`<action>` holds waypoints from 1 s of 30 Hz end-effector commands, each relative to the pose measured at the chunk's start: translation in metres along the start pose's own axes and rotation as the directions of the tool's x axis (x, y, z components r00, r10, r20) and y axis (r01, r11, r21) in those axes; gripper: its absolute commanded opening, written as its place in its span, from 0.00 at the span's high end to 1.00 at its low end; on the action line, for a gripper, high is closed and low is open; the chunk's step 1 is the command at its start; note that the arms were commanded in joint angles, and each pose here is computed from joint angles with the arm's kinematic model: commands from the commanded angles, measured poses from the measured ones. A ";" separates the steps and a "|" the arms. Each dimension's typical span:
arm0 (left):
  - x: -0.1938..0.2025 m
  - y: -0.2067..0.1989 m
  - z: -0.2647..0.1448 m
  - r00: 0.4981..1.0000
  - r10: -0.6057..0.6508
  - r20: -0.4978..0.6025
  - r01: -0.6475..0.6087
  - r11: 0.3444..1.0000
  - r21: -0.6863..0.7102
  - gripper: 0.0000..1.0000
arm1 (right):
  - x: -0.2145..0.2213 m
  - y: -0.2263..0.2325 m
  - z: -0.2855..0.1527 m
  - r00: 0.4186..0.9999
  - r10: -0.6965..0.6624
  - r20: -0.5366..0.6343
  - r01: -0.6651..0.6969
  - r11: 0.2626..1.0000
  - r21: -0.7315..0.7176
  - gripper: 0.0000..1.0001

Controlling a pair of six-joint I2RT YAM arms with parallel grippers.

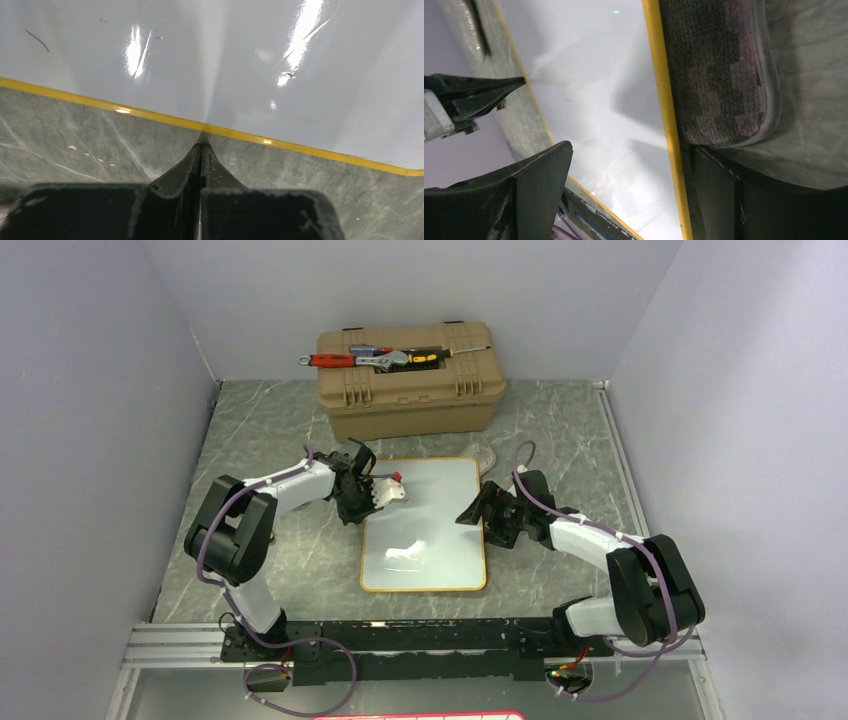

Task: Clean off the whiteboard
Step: Adjust the whiteboard at the center of the board.

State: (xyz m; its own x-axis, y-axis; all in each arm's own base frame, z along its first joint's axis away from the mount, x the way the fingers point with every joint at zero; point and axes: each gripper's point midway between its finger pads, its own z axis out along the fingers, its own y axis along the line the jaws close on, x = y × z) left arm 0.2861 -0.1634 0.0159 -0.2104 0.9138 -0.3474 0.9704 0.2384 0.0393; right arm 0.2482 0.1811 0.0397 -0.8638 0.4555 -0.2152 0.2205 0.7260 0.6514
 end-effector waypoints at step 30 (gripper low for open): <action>-0.047 -0.002 -0.092 0.969 -0.160 0.188 0.145 0.985 0.089 0.93 | -0.039 0.139 -0.094 0.903 -0.403 0.147 0.423 0.893 -0.152 1.00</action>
State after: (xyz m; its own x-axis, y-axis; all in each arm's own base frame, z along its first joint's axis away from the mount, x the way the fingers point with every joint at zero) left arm 0.2550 -0.1861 0.0383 -0.2449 0.8946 -0.3738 0.9694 0.2195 -0.1098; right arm 0.2637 0.2319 0.1491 -0.8857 0.3280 -0.3286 -0.0558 0.6275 0.7766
